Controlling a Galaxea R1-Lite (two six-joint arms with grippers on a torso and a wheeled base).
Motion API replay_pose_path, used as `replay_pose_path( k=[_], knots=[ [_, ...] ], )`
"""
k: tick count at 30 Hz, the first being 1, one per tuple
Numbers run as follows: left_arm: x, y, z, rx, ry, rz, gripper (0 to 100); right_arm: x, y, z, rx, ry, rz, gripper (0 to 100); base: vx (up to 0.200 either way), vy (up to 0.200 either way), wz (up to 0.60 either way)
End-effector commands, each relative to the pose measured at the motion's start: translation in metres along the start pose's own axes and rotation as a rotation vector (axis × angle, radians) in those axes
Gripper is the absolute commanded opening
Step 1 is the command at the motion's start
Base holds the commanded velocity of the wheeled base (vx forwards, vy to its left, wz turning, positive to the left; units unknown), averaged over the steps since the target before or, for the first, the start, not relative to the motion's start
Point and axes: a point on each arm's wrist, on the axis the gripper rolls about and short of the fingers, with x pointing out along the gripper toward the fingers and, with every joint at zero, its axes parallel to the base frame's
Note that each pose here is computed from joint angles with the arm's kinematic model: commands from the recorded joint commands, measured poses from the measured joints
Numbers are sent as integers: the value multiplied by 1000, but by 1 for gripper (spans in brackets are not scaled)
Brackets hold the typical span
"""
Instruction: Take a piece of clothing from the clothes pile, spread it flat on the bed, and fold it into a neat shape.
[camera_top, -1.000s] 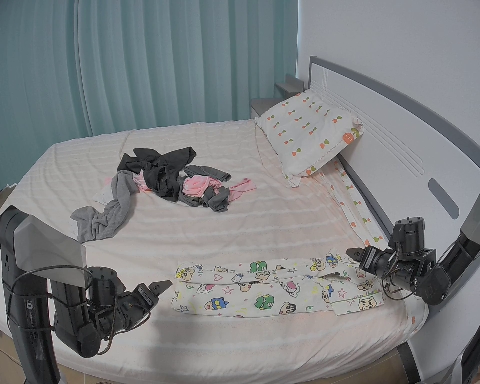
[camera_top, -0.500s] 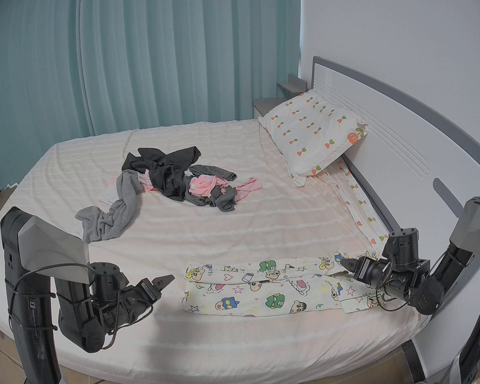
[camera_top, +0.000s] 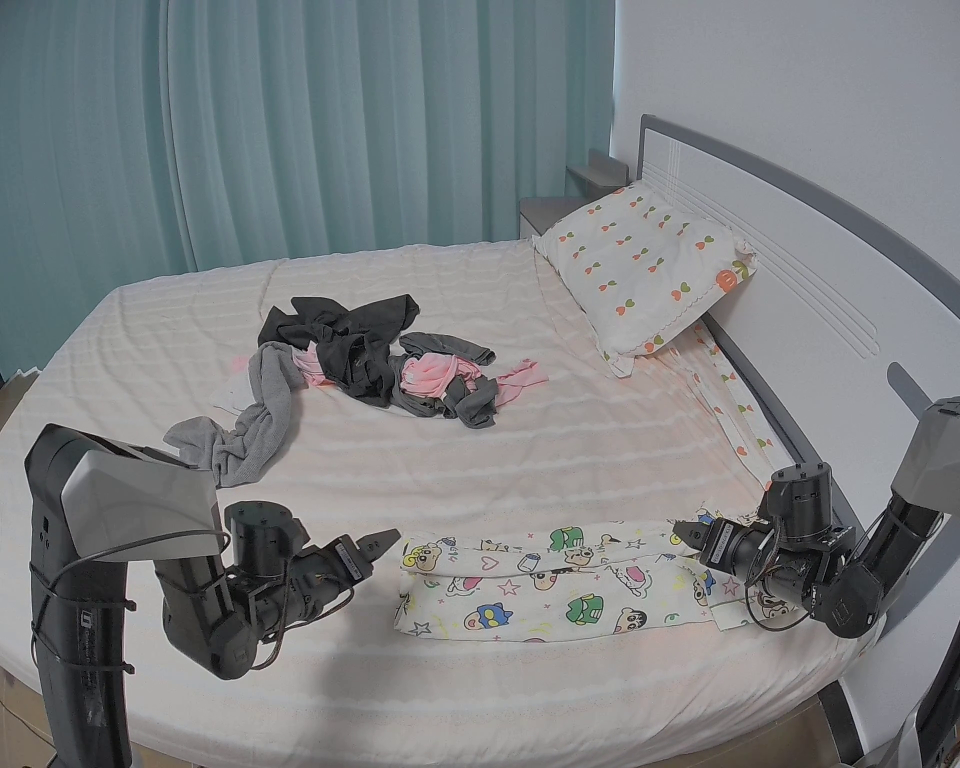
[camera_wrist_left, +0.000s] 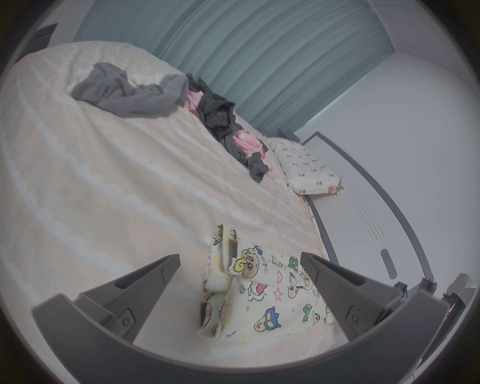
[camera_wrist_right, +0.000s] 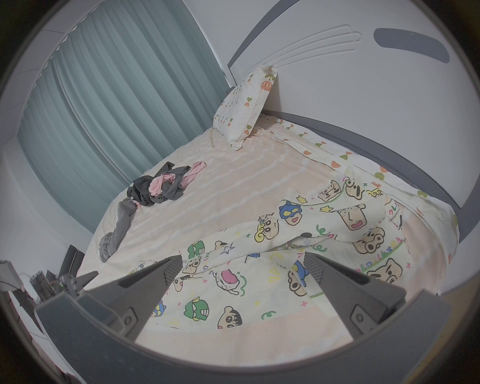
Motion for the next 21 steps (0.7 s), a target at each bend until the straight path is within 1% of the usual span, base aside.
replay_pose_path(
  k=[1, 2, 3, 6, 8, 11, 17, 21],
  knots=[
    [37, -32, 17, -29, 27, -65, 100, -3, 2, -8, -16, 4, 21, 100, 0, 0, 0],
    [44, -37, 21, -65, 70, -65, 100, -2, 2, -9, -21, 5, 20, 100, 0, 0, 0],
    [49, -40, 25, -81, 97, -61, 100, 0, 1, -10, -28, 9, 15, 100, 0, 0, 0],
    [59, -43, 29, -86, 117, -46, 100, 2, 0, -12, -32, 16, 7, 100, 0, 0, 0],
    [61, -42, 26, -88, 131, -41, 100, 3, 0, -13, -32, 15, 8, 100, 0, 0, 0],
    [66, -36, 22, -86, 141, -35, 100, 4, 0, -13, -33, 6, 12, 100, 0, 0, 0],
    [68, -35, 19, -80, 149, -30, 100, 5, -1, -15, -37, -4, 18, 100, 0, 0, 0],
    [69, -35, 13, -29, 171, -21, 100, 5, -1, -15, -36, -7, 19, 100, 0, 0, 0]
  ],
)
